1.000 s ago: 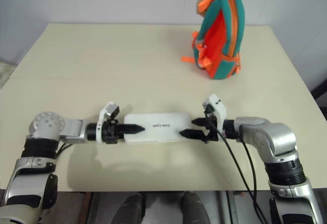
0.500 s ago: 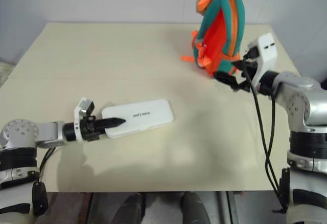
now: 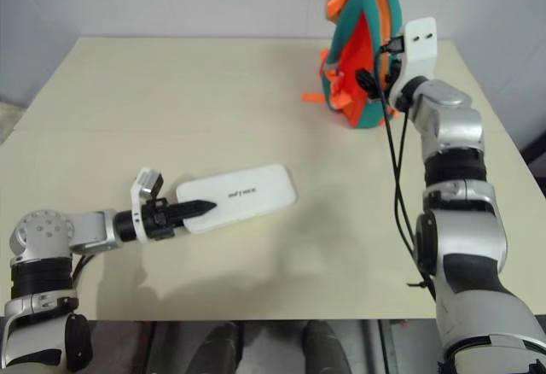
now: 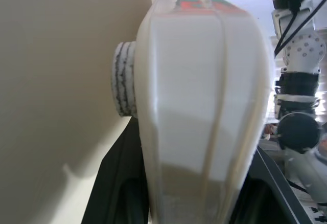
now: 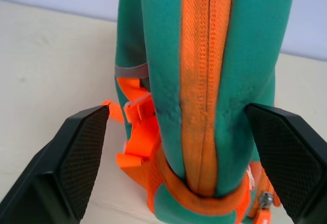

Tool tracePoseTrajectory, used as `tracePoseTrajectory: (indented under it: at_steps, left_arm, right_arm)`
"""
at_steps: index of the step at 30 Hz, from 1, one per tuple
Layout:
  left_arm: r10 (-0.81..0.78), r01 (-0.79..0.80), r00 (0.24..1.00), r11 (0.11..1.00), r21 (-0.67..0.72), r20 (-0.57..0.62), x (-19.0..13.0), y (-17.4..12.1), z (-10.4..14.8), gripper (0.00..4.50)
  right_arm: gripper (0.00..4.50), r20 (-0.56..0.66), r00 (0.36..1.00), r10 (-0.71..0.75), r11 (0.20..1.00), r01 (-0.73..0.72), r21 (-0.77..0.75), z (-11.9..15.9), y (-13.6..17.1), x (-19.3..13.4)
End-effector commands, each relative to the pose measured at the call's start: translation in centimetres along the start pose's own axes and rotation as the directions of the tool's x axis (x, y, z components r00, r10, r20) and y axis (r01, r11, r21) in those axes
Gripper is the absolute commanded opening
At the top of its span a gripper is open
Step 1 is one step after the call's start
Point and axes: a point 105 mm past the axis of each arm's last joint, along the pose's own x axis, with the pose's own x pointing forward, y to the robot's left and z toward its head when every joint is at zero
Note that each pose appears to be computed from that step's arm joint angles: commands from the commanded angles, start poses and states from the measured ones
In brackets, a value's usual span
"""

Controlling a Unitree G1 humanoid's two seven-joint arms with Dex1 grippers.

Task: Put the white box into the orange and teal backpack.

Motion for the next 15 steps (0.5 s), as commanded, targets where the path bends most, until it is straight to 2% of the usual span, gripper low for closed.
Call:
tracePoseTrajectory:
  at_steps: [1, 5, 7, 15]
  left_arm:
    - [0.05, -0.051, 0.999, 0.999, 0.013, 0.016, -0.23, 0.58, -0.15, 1.28]
    - [0.047, -0.048, 0.998, 0.999, 0.013, 0.039, -0.54, 0.54, -0.18, 1.28]
    - [0.051, -0.052, 0.998, 0.999, 0.01, 0.047, -0.68, 0.66, -0.29, 1.28]
    - [0.048, -0.049, 0.997, 0.999, 0.009, 0.06, -0.48, 0.69, -0.27, 1.28]
  right_arm:
    - [3.62, -0.01, 0.998, -0.058, 0.991, 0.056, -0.12, -0.34, -0.71, 0.2]
    - [2.22, -0.011, 0.999, -0.046, 0.989, 0.044, -0.139, -0.67, -0.57, 0.3]
    - [1.66, -0.009, 0.999, -0.053, 0.989, 0.052, -0.138, -0.69, -0.72, 0.28]
    - [1.66, 0.021, 0.998, -0.057, 0.996, 0.058, -0.061, -0.73, -0.31, 0.54]
